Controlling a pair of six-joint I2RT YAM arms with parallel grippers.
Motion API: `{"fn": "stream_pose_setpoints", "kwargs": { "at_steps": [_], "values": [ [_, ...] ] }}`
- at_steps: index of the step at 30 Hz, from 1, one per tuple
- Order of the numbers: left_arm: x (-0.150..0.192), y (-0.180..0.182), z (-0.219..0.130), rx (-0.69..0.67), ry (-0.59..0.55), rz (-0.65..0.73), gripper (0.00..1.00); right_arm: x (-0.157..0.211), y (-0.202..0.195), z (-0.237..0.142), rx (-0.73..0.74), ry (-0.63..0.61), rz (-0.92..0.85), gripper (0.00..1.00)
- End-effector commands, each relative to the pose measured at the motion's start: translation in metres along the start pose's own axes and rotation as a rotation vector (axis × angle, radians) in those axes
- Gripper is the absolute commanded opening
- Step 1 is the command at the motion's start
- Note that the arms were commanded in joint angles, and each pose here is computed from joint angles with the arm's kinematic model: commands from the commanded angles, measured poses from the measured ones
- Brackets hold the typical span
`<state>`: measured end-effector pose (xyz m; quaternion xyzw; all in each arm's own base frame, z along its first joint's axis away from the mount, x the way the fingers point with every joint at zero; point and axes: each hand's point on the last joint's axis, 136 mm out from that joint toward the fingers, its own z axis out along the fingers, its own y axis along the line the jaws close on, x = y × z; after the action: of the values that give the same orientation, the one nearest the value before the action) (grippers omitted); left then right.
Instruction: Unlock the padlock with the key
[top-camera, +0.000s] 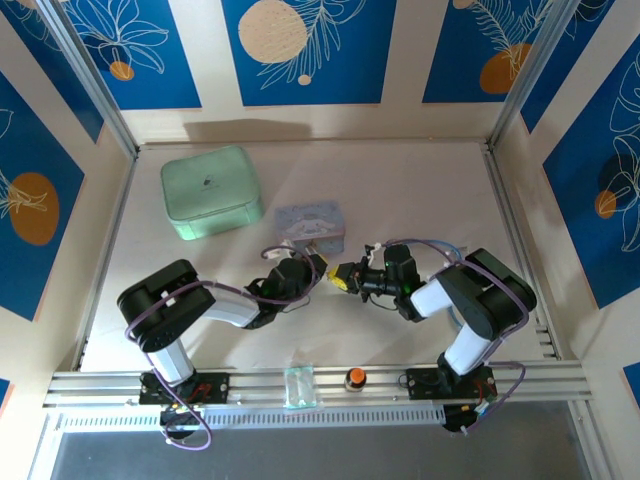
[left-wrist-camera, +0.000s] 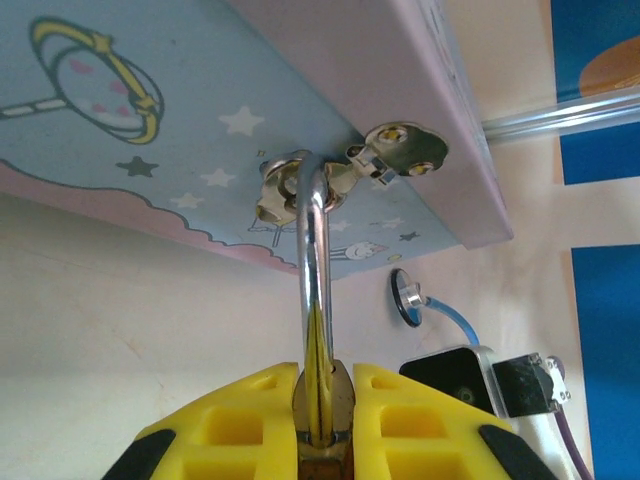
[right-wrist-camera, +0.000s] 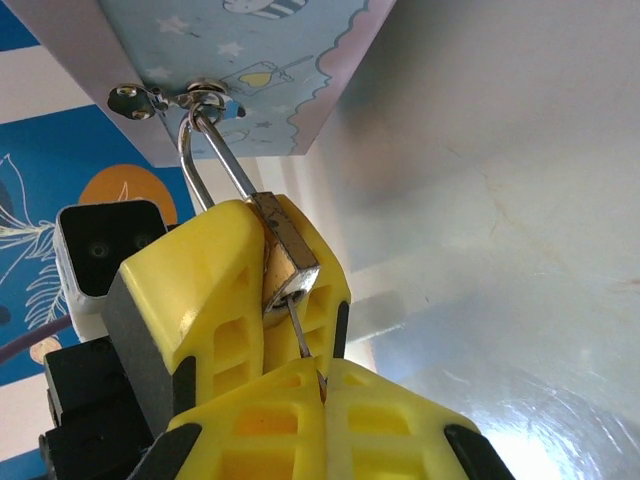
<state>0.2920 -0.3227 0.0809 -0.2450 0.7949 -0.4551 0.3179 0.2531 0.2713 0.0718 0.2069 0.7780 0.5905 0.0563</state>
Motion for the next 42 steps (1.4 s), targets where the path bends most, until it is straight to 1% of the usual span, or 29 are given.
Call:
{"fn": "stream_pose_setpoints", "kwargs": {
  "at_steps": [1, 7, 15, 21, 25, 28, 31, 37, 42],
  "values": [
    [0.014, -0.044, -0.003, 0.160, 0.065, -0.028, 0.00, -0.005, 0.006, 0.009, -0.044, -0.054, 0.044, 0.00],
    [0.018, -0.044, -0.003, 0.167, 0.080, -0.032, 0.00, -0.012, 0.004, 0.011, -0.106, -0.048, 0.069, 0.00],
    [0.021, -0.038, -0.005, 0.158, 0.094, -0.020, 0.00, -0.012, 0.000, 0.007, -0.083, -0.027, 0.026, 0.00],
    [0.025, -0.046, -0.004, 0.181, 0.120, -0.011, 0.00, -0.014, 0.004, 0.009, -0.077, 0.019, -0.007, 0.00],
    [0.025, -0.045, -0.006, 0.167, 0.121, 0.008, 0.00, -0.021, -0.004, -0.002, -0.005, -0.021, -0.050, 0.00],
    [0.026, -0.043, -0.005, 0.164, 0.124, 0.005, 0.00, -0.014, 0.009, -0.002, 0.021, -0.014, -0.114, 0.00],
    [0.029, -0.046, -0.003, 0.173, 0.132, 0.001, 0.00, -0.012, 0.017, 0.001, 0.014, -0.008, -0.122, 0.00],
    [0.026, -0.050, -0.005, 0.178, 0.117, 0.001, 0.00, -0.011, 0.013, 0.006, 0.004, -0.026, -0.086, 0.00],
    [0.031, -0.051, -0.006, 0.182, 0.134, -0.004, 0.00, -0.021, 0.013, 0.004, -0.012, -0.055, -0.082, 0.00]
  ]
}}
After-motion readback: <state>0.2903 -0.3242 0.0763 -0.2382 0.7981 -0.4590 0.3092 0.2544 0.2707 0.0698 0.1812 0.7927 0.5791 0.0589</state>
